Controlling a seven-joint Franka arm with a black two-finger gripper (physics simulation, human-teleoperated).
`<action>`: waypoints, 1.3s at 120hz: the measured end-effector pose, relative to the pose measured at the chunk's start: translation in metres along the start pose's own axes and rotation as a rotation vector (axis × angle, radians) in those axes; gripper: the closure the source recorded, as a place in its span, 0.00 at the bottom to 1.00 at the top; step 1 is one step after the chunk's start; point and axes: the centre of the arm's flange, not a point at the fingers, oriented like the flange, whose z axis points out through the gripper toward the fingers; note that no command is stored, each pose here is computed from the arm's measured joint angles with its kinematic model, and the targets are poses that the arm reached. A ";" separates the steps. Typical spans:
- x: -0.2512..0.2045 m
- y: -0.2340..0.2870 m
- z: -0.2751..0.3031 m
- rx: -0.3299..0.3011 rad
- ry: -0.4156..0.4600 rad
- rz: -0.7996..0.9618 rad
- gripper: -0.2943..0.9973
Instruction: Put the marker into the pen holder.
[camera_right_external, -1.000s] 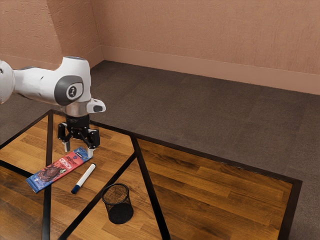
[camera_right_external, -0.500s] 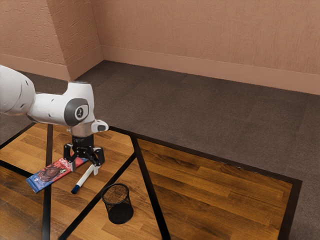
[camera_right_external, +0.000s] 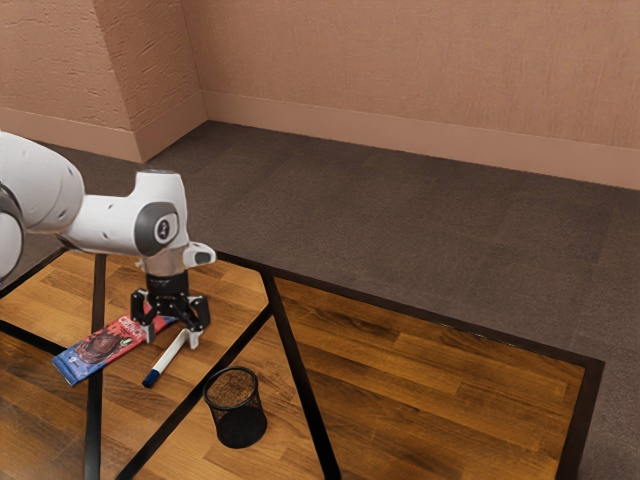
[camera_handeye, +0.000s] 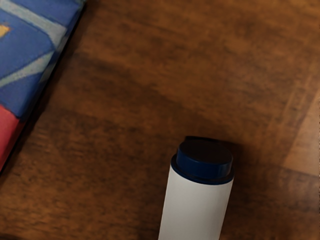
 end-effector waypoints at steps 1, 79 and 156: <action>0.000 0.000 0.000 0.000 0.000 0.000 0.23; 0.000 0.006 -0.013 -0.004 0.022 0.022 0.75; -0.009 0.020 -0.051 0.035 0.096 0.054 0.84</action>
